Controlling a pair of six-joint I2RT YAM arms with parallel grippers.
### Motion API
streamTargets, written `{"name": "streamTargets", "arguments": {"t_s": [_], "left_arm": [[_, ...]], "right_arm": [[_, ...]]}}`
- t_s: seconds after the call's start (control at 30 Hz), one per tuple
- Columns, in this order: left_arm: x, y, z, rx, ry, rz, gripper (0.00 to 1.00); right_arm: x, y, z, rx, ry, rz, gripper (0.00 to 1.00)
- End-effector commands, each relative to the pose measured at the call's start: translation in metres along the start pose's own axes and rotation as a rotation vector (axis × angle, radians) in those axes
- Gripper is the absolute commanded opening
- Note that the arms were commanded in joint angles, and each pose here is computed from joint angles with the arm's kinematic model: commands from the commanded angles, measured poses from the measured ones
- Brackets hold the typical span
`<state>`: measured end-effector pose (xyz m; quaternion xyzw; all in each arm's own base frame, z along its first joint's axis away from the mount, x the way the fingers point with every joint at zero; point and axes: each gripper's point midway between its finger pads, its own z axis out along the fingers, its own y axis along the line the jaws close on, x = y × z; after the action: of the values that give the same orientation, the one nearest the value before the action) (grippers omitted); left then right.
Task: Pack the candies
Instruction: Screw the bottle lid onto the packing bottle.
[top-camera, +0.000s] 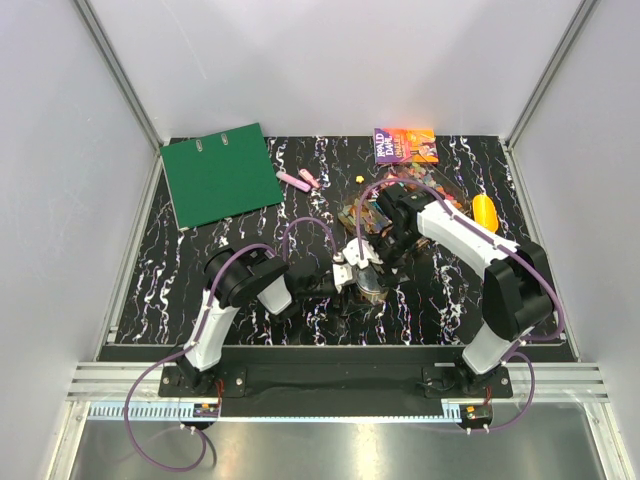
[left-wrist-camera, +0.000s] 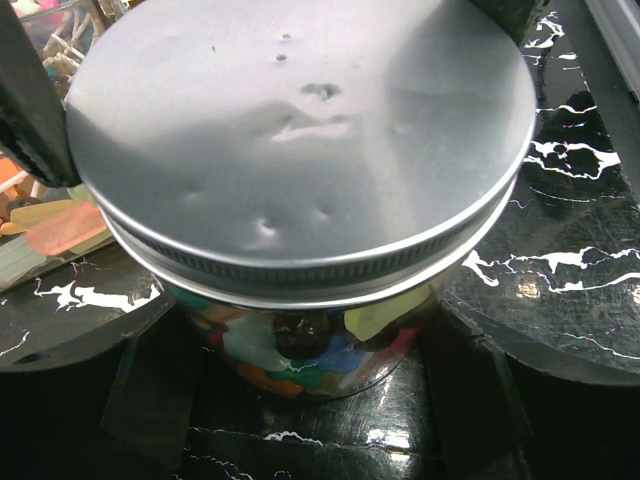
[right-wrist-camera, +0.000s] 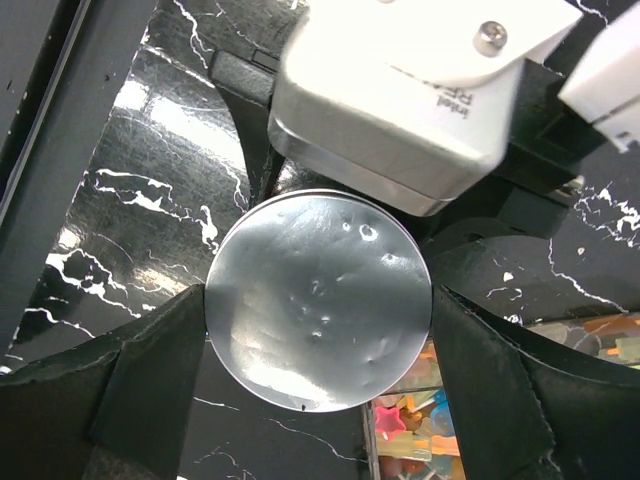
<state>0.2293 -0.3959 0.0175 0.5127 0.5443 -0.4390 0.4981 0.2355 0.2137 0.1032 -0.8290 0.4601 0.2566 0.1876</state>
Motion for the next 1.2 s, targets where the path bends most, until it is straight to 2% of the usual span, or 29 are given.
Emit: {"name": "streamTargets", "arguments": {"t_s": [0.0, 0.13, 0.33, 0.97, 1.03, 1.17], "left_arm": [[0.031, 0.019, -0.006, -0.098, 0.092, 0.03, 0.0], [0.03, 0.019, -0.006, -0.099, 0.093, 0.036, 0.0], [0.029, 0.02, -0.007, -0.105, 0.092, 0.041, 0.0], [0.033, 0.022, -0.008, -0.121, 0.108, 0.07, 0.0], [0.033, 0.024, -0.008, -0.127, 0.11, 0.07, 0.0], [0.033, 0.029, -0.009, -0.159, 0.124, 0.056, 0.07]], "right_arm": [[-0.005, 0.008, -0.002, -0.018, 0.001, 0.175, 0.72], [-0.001, 0.025, 0.005, -0.044, 0.006, 0.277, 0.61], [0.013, 0.049, 0.016, -0.049, 0.042, 0.387, 0.56], [0.024, 0.074, 0.032, -0.029, 0.122, 0.754, 0.53], [0.022, 0.078, 0.032, -0.033, 0.118, 0.759, 0.54], [0.025, 0.077, 0.03, -0.021, 0.133, 0.738, 0.54]]}}
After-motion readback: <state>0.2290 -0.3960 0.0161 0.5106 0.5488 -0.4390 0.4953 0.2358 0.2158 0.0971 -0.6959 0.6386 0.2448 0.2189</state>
